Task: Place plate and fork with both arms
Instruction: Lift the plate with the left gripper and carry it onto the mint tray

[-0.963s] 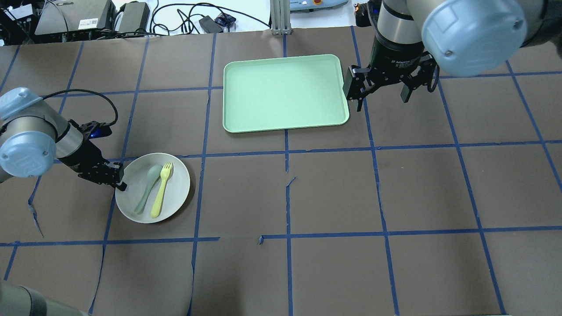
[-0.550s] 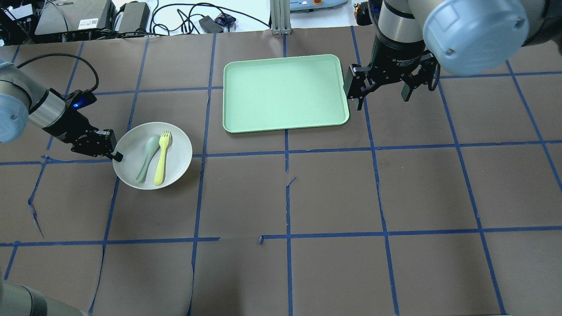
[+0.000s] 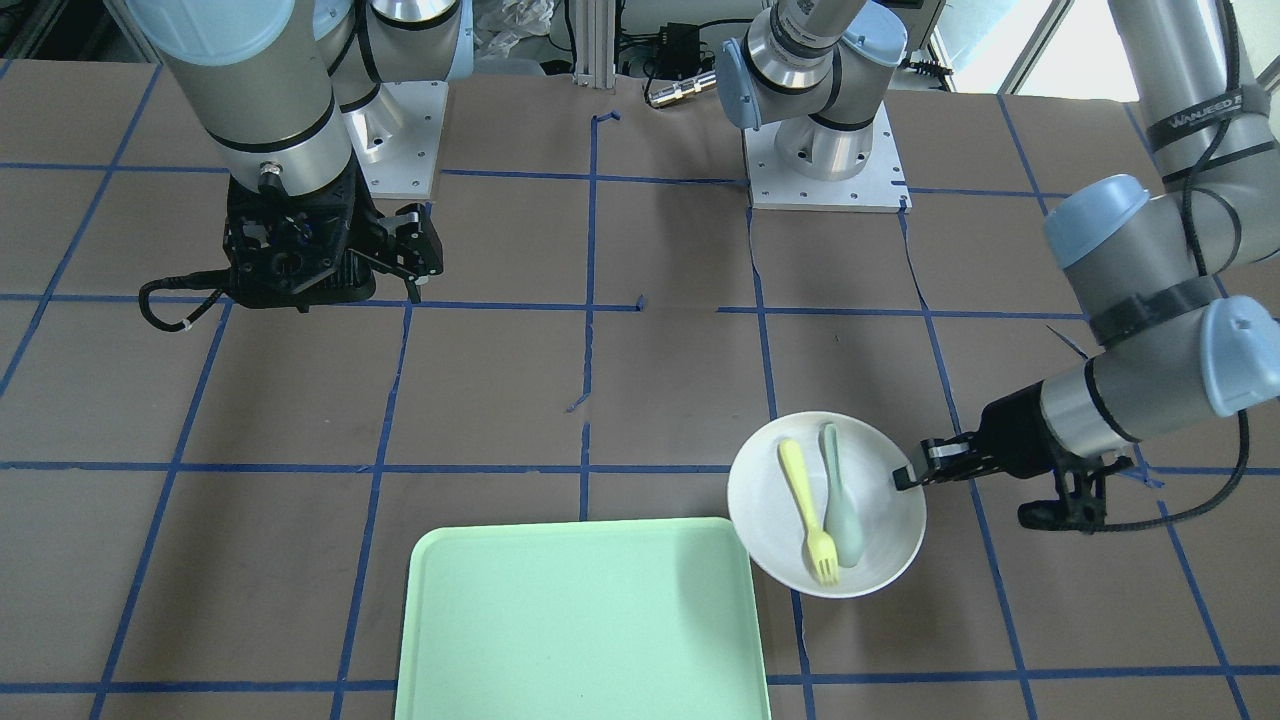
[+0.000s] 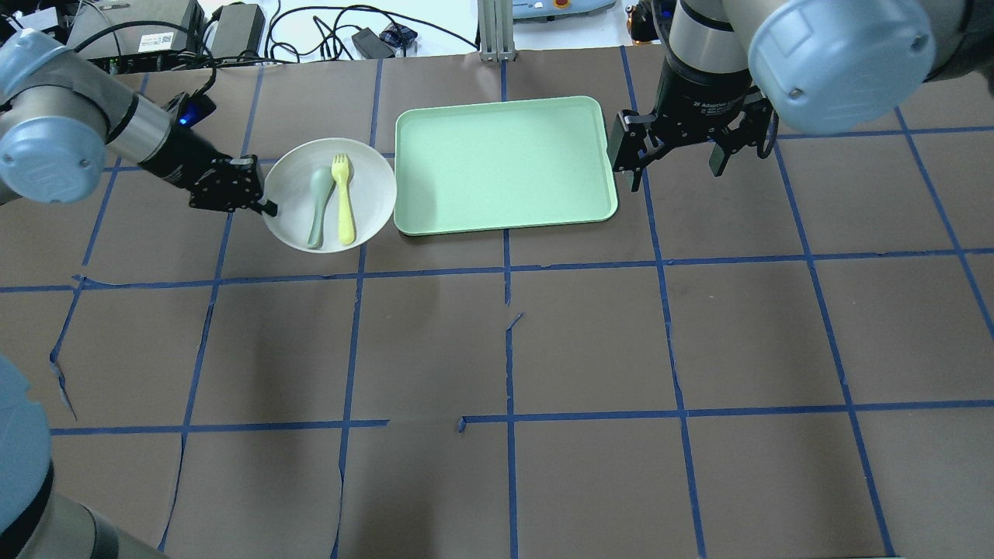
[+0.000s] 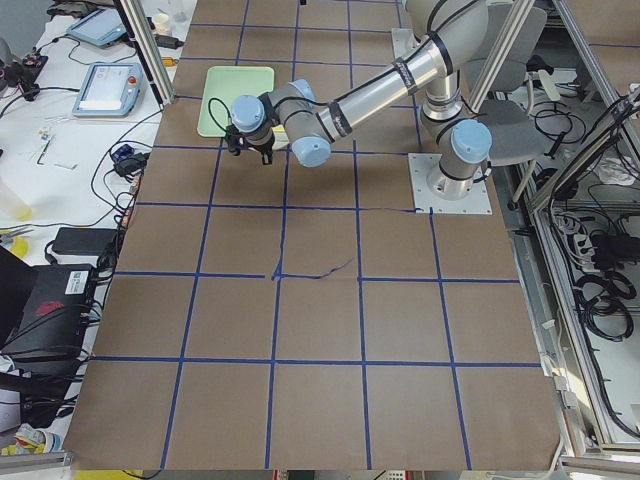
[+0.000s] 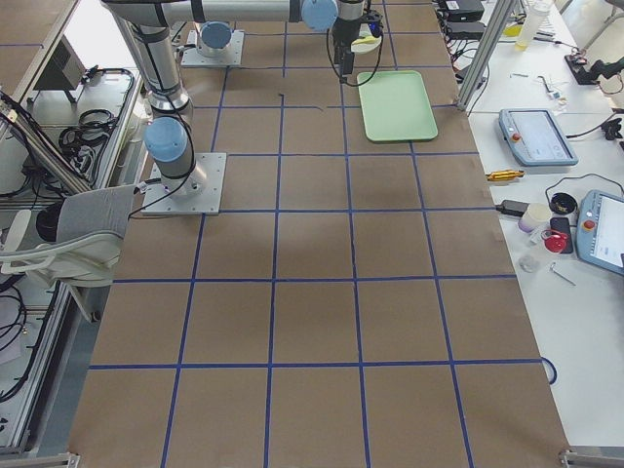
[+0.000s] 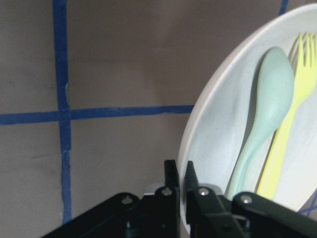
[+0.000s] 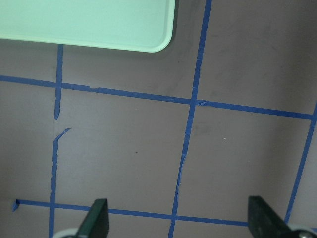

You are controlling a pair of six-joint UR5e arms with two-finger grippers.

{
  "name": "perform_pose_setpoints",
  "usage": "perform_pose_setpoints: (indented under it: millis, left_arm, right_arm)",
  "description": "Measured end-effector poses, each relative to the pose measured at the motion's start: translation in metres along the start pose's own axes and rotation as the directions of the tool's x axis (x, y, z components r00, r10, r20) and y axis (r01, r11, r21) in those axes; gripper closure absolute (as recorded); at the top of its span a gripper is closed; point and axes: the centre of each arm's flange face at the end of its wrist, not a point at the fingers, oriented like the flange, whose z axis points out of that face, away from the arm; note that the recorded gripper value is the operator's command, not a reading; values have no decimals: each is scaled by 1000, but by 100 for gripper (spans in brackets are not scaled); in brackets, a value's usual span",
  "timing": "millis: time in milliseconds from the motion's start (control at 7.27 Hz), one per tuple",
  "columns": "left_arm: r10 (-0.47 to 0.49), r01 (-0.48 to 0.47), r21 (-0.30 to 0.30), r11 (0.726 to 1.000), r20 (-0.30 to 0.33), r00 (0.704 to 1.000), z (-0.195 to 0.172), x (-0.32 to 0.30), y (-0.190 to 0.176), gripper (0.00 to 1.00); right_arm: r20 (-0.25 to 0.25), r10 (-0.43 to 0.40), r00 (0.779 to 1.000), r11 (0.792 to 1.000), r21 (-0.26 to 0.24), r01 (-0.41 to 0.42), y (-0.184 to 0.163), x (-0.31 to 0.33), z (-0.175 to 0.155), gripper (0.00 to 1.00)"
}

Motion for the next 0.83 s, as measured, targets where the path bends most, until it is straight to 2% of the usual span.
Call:
perform_pose_setpoints:
  millis: [413,688,826]
  left_arm:
    - [10,-10,-5,1000,-69,998,84,106,-48,100]
    - [40,-43,-27,999,-81,996,147,137,-58,100]
    - [46,-49,-31,998,-80,996,167,143,-58,100]
  right_arm:
    - [3,5,1000,1000,7,-5,-1,-1,1,0]
    - [8,4,1000,1000,7,-4,0,-2,1,0]
    - [9,4,1000,1000,8,-4,-1,-2,1,0]
